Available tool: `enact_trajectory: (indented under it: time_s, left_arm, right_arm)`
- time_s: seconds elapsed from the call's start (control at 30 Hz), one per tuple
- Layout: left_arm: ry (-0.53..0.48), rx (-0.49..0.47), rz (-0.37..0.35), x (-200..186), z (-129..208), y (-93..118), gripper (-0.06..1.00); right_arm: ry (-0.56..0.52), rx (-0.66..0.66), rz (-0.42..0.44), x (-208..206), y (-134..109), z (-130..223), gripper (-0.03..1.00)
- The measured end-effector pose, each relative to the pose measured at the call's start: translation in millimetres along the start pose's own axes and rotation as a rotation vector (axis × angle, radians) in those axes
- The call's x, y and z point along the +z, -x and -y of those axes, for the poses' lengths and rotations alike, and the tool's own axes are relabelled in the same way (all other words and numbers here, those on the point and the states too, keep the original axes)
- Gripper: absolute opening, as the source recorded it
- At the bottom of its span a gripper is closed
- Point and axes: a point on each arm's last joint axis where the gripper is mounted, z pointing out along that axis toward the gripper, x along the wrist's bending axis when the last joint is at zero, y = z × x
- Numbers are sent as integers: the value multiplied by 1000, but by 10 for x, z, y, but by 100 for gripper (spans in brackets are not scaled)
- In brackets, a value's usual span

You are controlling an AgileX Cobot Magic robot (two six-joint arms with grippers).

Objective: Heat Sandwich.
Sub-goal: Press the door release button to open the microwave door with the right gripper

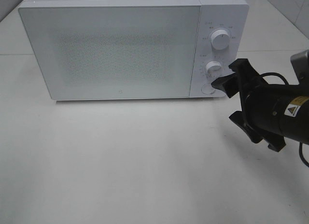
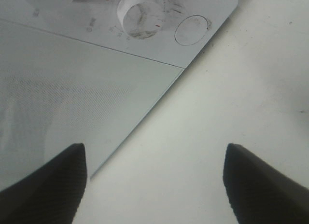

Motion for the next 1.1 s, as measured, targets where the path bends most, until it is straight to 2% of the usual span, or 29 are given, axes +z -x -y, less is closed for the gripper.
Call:
enact_trajectory:
  time_s: [0.1, 0.17, 0.23, 0.27, 0.37, 0.43, 0.47, 0.53, 0.57, 0.7, 0.87, 1.1]
  left_arm:
    - [0, 0, 0, 0, 0, 0, 98]
    - [0, 0, 0, 0, 0, 0, 98]
    - [0, 0, 0, 0, 0, 0, 98]
    - [0, 0, 0, 0, 0, 0, 98]
    - [0, 0, 0, 0, 0, 0, 98]
    - [0, 0, 0, 0, 0, 0, 98]
    - [0, 0, 0, 0, 0, 0, 98]
    - [0, 0, 0, 0, 0, 0, 98]
    - [0, 0, 0, 0, 0, 0, 98]
    - [0, 0, 0, 0, 0, 0, 98]
    - [0, 0, 0, 0, 0, 0, 98]
    - [0, 0, 0, 0, 0, 0, 98]
  right_arm:
    - [-26, -79, 14, -22, -63, -9, 76]
    - [-58, -219, 15, -60, -199, -39, 76]
    - [-83, -300, 19, -89, -274, -53, 76]
    - [-83, -300, 19, -89, -274, -53, 76]
    - [-149, -471, 33, -169, -407, -73, 76]
    - [-165, -518, 36, -189, -427, -74, 76]
    - [-204, -615, 45, -237, -468, -77, 76]
    - [-245, -721, 56, -294, -491, -79, 76]
    - [-245, -721, 56, -294, -491, -79, 76]
    - [-344, -931, 122, -499, -479, -103, 76]
    - [-365, -1021, 171, -713, -461, -157, 76]
    - [-330, -1083, 184, -1013, -453, -230, 76]
